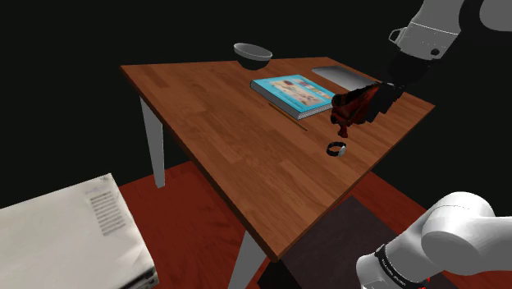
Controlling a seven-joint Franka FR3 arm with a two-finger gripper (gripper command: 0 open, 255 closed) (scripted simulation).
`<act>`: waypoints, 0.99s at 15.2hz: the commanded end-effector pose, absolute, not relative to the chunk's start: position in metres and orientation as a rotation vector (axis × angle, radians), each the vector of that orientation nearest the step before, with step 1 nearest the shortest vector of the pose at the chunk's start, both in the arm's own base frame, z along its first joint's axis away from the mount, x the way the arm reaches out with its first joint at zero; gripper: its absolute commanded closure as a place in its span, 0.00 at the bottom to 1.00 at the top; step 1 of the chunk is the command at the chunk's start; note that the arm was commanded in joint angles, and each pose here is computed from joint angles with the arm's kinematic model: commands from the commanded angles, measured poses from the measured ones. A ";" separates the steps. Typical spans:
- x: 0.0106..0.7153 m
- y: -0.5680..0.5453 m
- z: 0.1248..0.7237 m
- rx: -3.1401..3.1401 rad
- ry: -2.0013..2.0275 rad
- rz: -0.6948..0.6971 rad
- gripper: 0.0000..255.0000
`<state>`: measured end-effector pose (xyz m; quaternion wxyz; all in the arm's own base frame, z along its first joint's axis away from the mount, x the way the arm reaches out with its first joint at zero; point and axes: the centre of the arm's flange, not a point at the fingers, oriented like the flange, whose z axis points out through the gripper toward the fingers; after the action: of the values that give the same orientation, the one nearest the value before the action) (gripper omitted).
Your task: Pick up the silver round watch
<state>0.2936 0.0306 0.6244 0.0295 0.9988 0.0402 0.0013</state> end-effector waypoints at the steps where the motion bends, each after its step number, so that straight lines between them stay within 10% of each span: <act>1: 0.294 0.031 0.624 3.080 0.124 0.004 0.00; 15: 0.340 0.092 0.541 3.309 0.559 -0.266 0.00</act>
<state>0.3397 0.0913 0.5455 -0.1117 0.9769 0.1646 -0.0786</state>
